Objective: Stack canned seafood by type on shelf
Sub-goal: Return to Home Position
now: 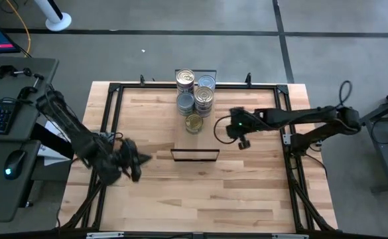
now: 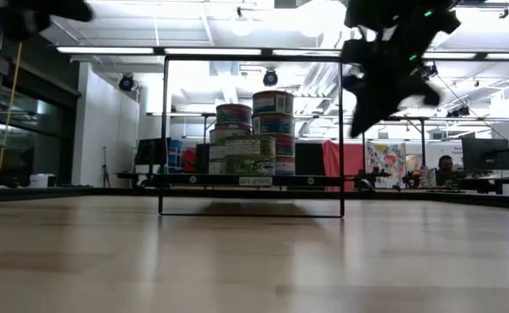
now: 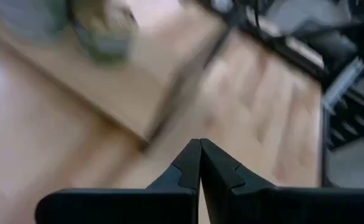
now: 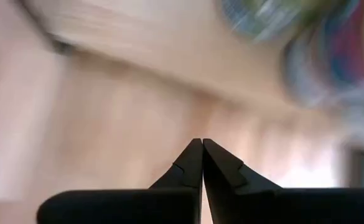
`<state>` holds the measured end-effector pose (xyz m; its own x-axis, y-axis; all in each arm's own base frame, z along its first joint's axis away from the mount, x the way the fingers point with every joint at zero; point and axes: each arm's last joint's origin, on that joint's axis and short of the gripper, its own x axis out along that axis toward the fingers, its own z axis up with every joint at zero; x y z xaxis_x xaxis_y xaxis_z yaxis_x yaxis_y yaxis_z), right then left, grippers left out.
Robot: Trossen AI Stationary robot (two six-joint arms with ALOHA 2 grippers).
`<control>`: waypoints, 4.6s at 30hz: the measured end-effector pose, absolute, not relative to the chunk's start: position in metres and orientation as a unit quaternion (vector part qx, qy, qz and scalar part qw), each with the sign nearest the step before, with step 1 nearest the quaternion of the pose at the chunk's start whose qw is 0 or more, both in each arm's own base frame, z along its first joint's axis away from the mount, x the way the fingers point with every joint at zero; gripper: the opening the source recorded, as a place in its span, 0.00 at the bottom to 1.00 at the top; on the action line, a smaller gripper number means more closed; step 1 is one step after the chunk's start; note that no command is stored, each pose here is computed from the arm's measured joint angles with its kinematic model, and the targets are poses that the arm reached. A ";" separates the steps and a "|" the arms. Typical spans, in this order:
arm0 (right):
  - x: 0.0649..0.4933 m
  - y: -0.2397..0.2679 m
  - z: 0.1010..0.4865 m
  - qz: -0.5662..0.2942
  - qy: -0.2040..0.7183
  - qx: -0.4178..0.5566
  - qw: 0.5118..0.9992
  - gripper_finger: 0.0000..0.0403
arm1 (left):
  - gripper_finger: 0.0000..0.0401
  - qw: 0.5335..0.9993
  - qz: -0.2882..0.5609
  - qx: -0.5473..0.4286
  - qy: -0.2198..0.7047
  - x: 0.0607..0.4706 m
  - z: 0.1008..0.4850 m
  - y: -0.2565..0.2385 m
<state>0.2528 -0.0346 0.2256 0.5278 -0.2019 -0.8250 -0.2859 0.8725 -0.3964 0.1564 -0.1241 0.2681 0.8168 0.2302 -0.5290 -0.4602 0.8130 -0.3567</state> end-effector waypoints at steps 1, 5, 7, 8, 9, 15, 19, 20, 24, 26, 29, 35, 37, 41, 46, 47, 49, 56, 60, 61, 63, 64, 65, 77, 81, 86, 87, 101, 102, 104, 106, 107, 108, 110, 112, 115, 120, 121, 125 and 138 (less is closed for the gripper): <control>0.246 -0.032 0.228 0.021 0.497 -0.203 0.843 0.00 | 0.00 0.928 0.192 -0.230 0.222 0.153 0.271 -0.115; 0.228 -0.020 0.235 -0.007 0.516 -0.011 0.857 0.00 | 0.00 0.948 0.154 -0.223 0.169 0.145 0.263 -0.081; 0.225 -0.012 0.239 -0.021 0.510 0.060 0.858 0.00 | 0.00 0.959 0.110 -0.227 0.132 0.143 0.251 -0.066; 0.225 -0.008 0.241 -0.027 0.504 0.089 0.859 0.00 | 0.00 0.964 0.091 -0.227 0.107 0.141 0.245 -0.059; 0.225 -0.003 0.243 -0.032 0.497 0.115 0.859 0.00 | 0.00 0.967 0.082 -0.225 0.083 0.139 0.239 -0.052; 0.223 0.029 0.258 -0.025 0.450 0.249 0.857 0.00 | 0.00 0.975 0.059 -0.212 -0.021 0.115 0.221 -0.024; 0.212 0.044 0.269 -0.045 0.425 0.309 0.850 0.00 | 0.00 0.977 0.038 -0.205 -0.042 0.101 0.203 -0.019; 0.208 0.046 0.272 -0.050 0.416 0.318 0.850 0.00 | 0.00 0.977 0.034 -0.207 -0.048 0.099 0.198 -0.019; 0.197 0.051 0.282 -0.077 0.380 0.346 0.854 0.00 | 0.00 0.975 0.018 -0.213 -0.065 0.093 0.179 -0.018; 0.192 0.052 0.286 -0.084 0.366 0.355 0.856 0.00 | 0.00 0.977 0.018 -0.205 -0.055 0.094 0.177 -0.017; 0.183 0.054 0.291 -0.093 0.354 0.365 0.856 0.00 | 0.00 0.981 0.009 -0.184 -0.054 0.095 0.177 -0.016; 0.164 0.050 0.294 -0.134 0.352 0.359 0.854 0.00 | 0.00 0.985 0.003 -0.166 -0.036 0.096 0.174 -0.007; 0.159 0.048 0.293 -0.145 0.358 0.353 0.852 0.00 | 0.00 0.986 0.012 -0.165 -0.018 0.097 0.170 -0.002; 0.152 0.044 0.295 -0.148 0.358 0.335 0.859 0.00 | 0.00 0.984 0.020 -0.176 -0.008 0.097 0.168 0.004; 0.149 0.042 0.294 -0.145 0.360 0.253 0.886 0.00 | 0.00 0.978 0.035 -0.207 -0.009 0.097 0.167 0.006; 0.148 0.041 0.290 -0.140 0.360 0.239 0.891 0.00 | 0.00 0.978 0.039 -0.207 -0.008 0.098 0.167 0.006; 0.142 0.039 0.275 -0.123 0.350 0.230 0.900 0.00 | 0.00 0.977 0.046 -0.207 -0.007 0.098 0.167 0.007; 0.113 0.023 0.214 -0.065 0.206 0.252 0.943 0.00 | 0.00 0.978 0.048 -0.203 -0.003 0.099 0.166 0.007; 0.100 0.007 0.196 -0.091 0.129 0.218 0.963 0.00 | 0.00 0.978 0.048 -0.203 -0.002 0.099 0.166 0.007; 0.099 0.004 0.191 -0.088 0.118 0.214 0.966 0.00 | 0.00 0.978 0.048 -0.203 -0.002 0.099 0.166 0.007; 0.096 0.000 0.185 -0.075 0.094 0.208 0.971 0.00 | 0.00 0.978 0.048 -0.203 -0.002 0.099 0.166 0.007; 0.095 -0.002 0.181 -0.069 0.085 0.210 0.972 0.00 | 0.00 0.978 0.048 -0.203 -0.002 0.099 0.166 0.007; 0.094 -0.003 0.178 -0.064 0.079 0.212 0.972 0.00 | 0.00 0.978 0.048 -0.203 -0.002 0.099 0.166 0.007; 0.094 -0.007 0.168 -0.010 0.090 0.116 0.989 0.00 | 0.00 0.978 0.049 -0.203 -0.002 0.099 0.166 0.007; 0.095 -0.007 0.167 -0.012 0.090 0.135 0.987 0.00 | 0.00 0.978 0.049 -0.203 -0.002 0.099 0.166 0.007; 0.095 -0.007 0.167 -0.012 0.090 0.143 0.986 0.00 | 0.00 0.978 0.047 -0.203 -0.007 0.098 0.167 0.007; 0.095 -0.007 0.167 -0.012 0.090 0.143 0.986 0.00 | 0.00 0.978 0.046 -0.203 -0.012 0.097 0.168 0.007; 0.097 -0.001 0.171 0.036 -0.021 0.129 0.991 0.00 | 0.00 0.978 0.043 -0.202 -0.017 0.097 0.169 0.007; 0.097 -0.001 0.172 0.037 -0.029 0.128 0.991 0.00 | 0.00 0.978 0.043 -0.202 -0.017 0.097 0.169 0.007; 0.097 -0.001 0.172 0.037 -0.029 0.128 0.991 0.00 | 0.00 0.978 0.042 -0.202 -0.017 0.097 0.169 0.007; 0.097 -0.001 0.171 0.037 -0.024 0.128 0.991 0.00 | 0.00 0.978 0.042 -0.202 -0.017 0.097 0.169 0.007; 0.097 -0.001 0.171 0.036 -0.022 0.128 0.991 0.00 | 0.00 0.978 0.042 -0.202 -0.017 0.097 0.169 0.007; 0.097 -0.001 0.171 0.036 -0.021 0.128 0.991 0.00 | 0.00 0.978 0.042 -0.202 -0.017 0.097 0.169 0.007; 0.097 -0.001 0.170 0.036 -0.017 0.129 0.991 0.00 | 0.00 0.978 0.042 -0.202 -0.017 0.097 0.168 0.007; 0.098 -0.001 0.169 0.035 -0.012 0.129 0.991 0.00 | 0.00 0.978 0.043 -0.202 -0.012 0.097 0.168 0.007; 0.098 -0.001 0.169 0.035 -0.010 0.129 0.991 0.00 | 0.00 0.978 0.044 -0.202 -0.013 0.097 0.168 0.007; 0.098 -0.001 0.169 0.035 -0.010 0.129 0.991 0.00 | 0.00 0.978 0.044 -0.202 -0.013 0.097 0.168 0.007; 0.098 -0.001 0.169 0.035 -0.010 0.129 0.991 0.00 | 0.00 0.978 0.044 -0.202 -0.013 0.097 0.168 0.007; 0.098 -0.001 0.169 0.035 -0.010 0.129 0.991 0.00 | 0.00 0.978 0.045 -0.203 -0.013 0.097 0.168 0.007; 0.098 -0.001 0.169 0.036 -0.010 0.129 0.991 0.00 | 0.00 0.978 0.045 -0.203 -0.013 0.097 0.168 0.007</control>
<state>0.0978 -0.0010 0.1688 0.9972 0.0694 0.0282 -0.0743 0.9640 0.2553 0.0974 0.0067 0.1678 0.9957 0.0922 0.0066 -0.0820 0.9140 -0.3973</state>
